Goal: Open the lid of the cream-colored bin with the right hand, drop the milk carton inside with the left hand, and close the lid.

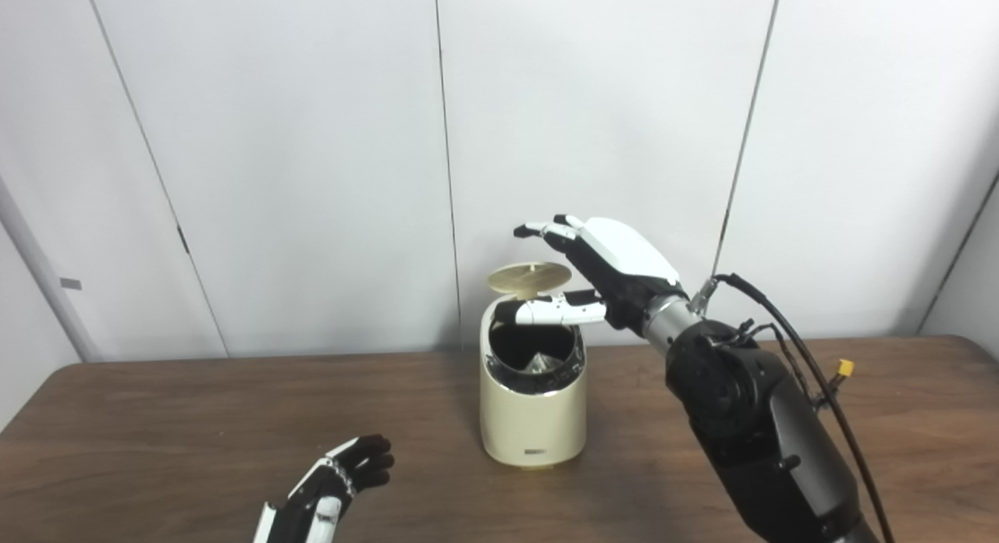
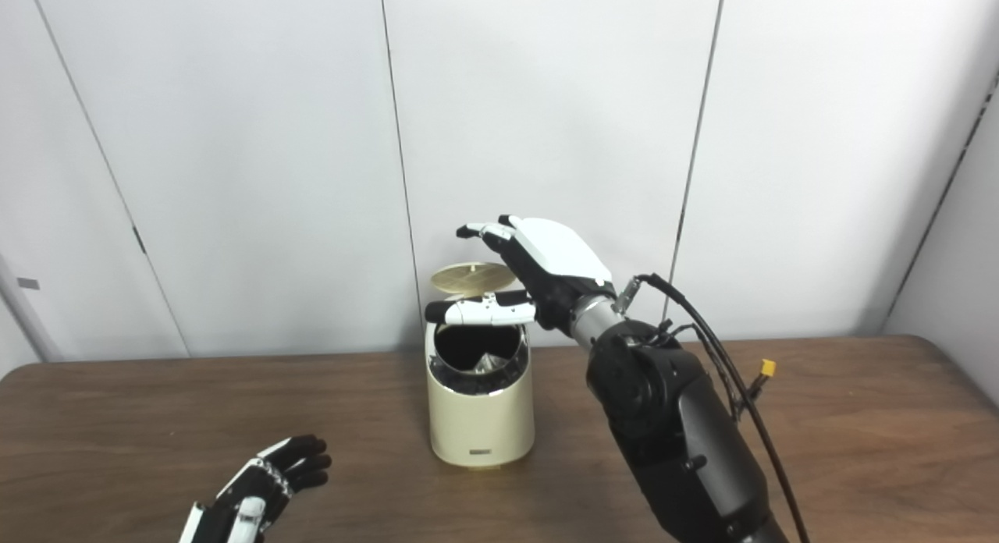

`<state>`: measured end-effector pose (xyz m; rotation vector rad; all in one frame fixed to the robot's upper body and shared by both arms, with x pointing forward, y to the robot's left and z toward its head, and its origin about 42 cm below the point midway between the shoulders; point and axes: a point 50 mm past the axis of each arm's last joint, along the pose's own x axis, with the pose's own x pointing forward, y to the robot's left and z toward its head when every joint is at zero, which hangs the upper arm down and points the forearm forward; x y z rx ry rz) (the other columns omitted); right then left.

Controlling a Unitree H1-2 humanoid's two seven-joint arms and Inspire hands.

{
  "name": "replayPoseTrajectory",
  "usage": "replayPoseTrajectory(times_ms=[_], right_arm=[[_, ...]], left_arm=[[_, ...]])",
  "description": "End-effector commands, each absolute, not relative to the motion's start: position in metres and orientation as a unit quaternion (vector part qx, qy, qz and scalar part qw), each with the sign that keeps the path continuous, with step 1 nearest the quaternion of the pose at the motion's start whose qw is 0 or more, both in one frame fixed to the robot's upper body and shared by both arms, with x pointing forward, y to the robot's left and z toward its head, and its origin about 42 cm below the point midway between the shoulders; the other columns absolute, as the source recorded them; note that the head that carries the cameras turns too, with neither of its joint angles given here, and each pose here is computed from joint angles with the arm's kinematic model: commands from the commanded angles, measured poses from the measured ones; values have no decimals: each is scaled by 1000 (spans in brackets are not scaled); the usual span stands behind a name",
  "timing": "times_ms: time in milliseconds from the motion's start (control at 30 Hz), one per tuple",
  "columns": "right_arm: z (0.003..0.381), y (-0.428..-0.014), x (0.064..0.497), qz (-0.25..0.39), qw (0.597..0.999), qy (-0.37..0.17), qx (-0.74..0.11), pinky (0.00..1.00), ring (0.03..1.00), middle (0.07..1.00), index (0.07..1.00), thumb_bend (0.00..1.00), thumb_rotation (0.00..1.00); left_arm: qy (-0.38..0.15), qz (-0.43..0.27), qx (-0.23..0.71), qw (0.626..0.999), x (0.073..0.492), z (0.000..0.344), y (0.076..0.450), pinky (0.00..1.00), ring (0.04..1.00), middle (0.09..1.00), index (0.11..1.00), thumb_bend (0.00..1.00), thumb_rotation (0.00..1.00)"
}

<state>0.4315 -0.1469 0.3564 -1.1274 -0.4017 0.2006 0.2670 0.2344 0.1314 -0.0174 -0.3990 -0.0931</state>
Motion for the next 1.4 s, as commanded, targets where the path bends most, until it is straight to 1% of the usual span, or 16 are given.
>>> replayPoseTrajectory(times_ms=[0,133,233,333,400,467,567,633,700,733,833,900,967,1167,1300,1367], right_arm=[[387,-141,431,75,815,-228,-527,900,982,877,828,832,845],[384,-142,429,79,816,-227,-526,959,972,866,812,834,847],[381,-142,426,79,813,-234,-527,973,951,860,797,827,852],[379,-142,422,79,812,-235,-528,989,931,855,785,815,858],[377,-142,417,78,812,-231,-530,941,912,903,787,840,895],[375,-141,413,80,813,-231,-528,930,912,907,783,844,899],[369,-141,409,82,815,-230,-525,936,916,888,779,840,903],[366,-141,407,82,818,-226,-523,937,896,892,779,835,899],[361,-141,405,82,822,-224,-518,890,876,882,770,836,882],[359,-142,404,82,823,-224,-516,887,875,878,768,838,877],[354,-143,402,87,821,-224,-518,914,873,869,765,833,883],[351,-145,401,91,820,-223,-520,951,884,844,766,830,899],[347,-146,401,93,820,-221,-520,962,887,830,762,827,900],[337,-149,398,97,823,-213,-518,932,893,779,749,809,880],[328,-152,394,100,826,-200,-518,927,888,805,756,822,887],[324,-153,392,103,825,-199,-518,925,887,793,756,819,895]], left_arm=[[-216,-48,-15,975,267,140,233,750,763,791,791,201,831],[-218,-47,-13,975,268,140,232,747,761,787,784,194,819],[-218,-47,-9,975,268,141,232,744,765,793,788,200,837],[-217,-44,-13,975,268,141,232,740,762,790,784,209,823],[-218,-44,-15,975,268,141,232,740,760,784,778,205,797],[-220,-42,-11,975,268,142,232,733,757,780,775,201,794],[-222,-39,-10,974,268,142,232,724,752,775,771,198,793],[-220,-38,-11,975,268,142,232,734,753,775,771,201,780],[-221,-38,-12,975,268,142,233,733,754,774,770,207,776],[-221,-38,-12,974,268,142,233,733,754,774,770,207,775],[-223,-38,-11,974,268,143,234,728,751,770,767,211,772],[-224,-38,-11,974,268,144,234,725,752,771,767,208,771],[-223,-39,-10,974,268,145,234,725,753,771,766,211,773],[-221,-40,-15,974,267,145,234,739,748,767,764,211,775],[-221,-39,-14,974,265,146,234,736,749,764,762,201,754],[-222,-37,-12,974,264,147,234,727,745,758,757,202,749]])
